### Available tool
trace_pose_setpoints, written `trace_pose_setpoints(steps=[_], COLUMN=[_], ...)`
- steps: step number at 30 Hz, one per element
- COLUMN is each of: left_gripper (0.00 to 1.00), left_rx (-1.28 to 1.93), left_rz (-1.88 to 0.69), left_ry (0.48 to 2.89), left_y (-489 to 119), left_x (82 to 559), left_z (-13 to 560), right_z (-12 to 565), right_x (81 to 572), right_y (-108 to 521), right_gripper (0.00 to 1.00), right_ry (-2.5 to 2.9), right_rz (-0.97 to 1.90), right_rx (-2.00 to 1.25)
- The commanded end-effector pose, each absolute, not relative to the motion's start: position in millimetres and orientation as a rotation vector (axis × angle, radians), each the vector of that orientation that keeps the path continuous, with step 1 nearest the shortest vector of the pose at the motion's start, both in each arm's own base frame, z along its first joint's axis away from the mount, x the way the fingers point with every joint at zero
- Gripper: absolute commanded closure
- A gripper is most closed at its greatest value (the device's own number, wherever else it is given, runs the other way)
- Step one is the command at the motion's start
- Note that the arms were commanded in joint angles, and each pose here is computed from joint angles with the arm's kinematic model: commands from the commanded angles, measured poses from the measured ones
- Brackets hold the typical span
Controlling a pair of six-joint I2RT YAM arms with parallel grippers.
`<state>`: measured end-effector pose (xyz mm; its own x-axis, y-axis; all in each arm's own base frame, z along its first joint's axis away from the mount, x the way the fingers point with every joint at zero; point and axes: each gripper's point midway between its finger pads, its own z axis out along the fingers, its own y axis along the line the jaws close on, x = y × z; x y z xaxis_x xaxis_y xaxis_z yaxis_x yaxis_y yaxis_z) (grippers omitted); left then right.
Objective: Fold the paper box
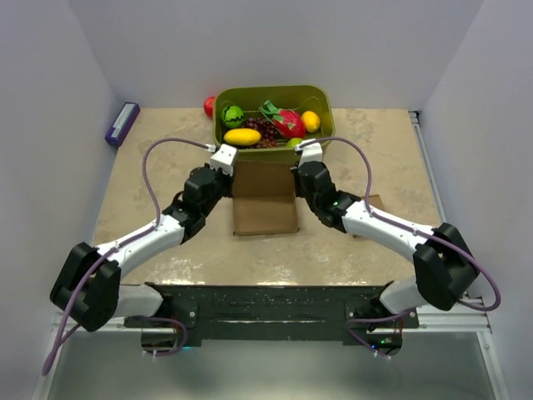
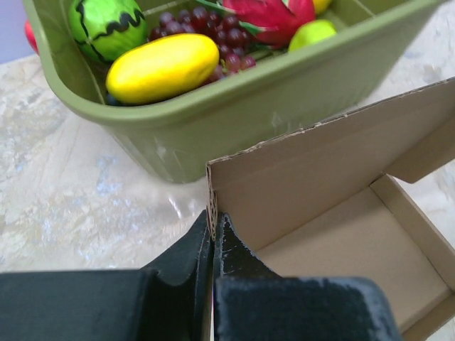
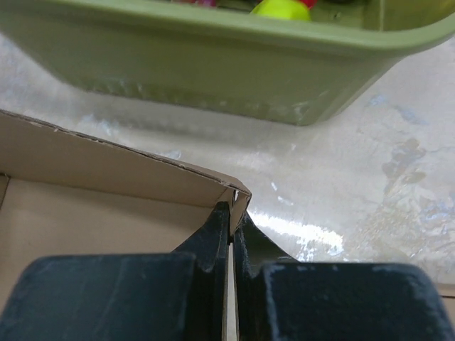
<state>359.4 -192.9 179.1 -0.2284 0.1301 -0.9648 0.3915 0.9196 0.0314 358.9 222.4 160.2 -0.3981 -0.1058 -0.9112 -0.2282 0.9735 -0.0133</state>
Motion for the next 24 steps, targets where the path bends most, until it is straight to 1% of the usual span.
trace_pose_setpoints(steps=[1,3,5,7,11,12,17,24], left_gripper=[1.0,1.0,0.98,0.93,0.88,0.85,0.86,0.93], left_rx=[0.339,0.359,0.364,0.372,0.37,0.372,0.317,0.238], left_rz=[-0.332,-0.321,-0.313,-0.305,-0.318,-0.319,-0.334,-0.413], left_ry=[1.6,1.589,1.6,1.63,1.661,1.68,1.762,1.826], left_y=[-219,-222,-223,-223,-225,-226,-224,-229], left_x=[381,385,387,388,388,388,386,382], left_z=[228,220,210,194,176,168,146,129], right_z=[225,219,217,207,194,188,179,153], right_x=[389,394,397,396,396,395,389,373], right_y=[243,243,239,240,236,236,227,217], right_gripper=[1.0,1.0,1.0,1.0,1.0,1.0,1.0,1.0], right_ry=[1.79,1.793,1.784,1.795,1.809,1.818,1.82,1.884], right_rz=[0.205,0.181,0.161,0.154,0.14,0.137,0.127,0.121], right_rx=[-0.073,-0.062,-0.036,-0.038,-0.021,-0.021,0.01,0.017])
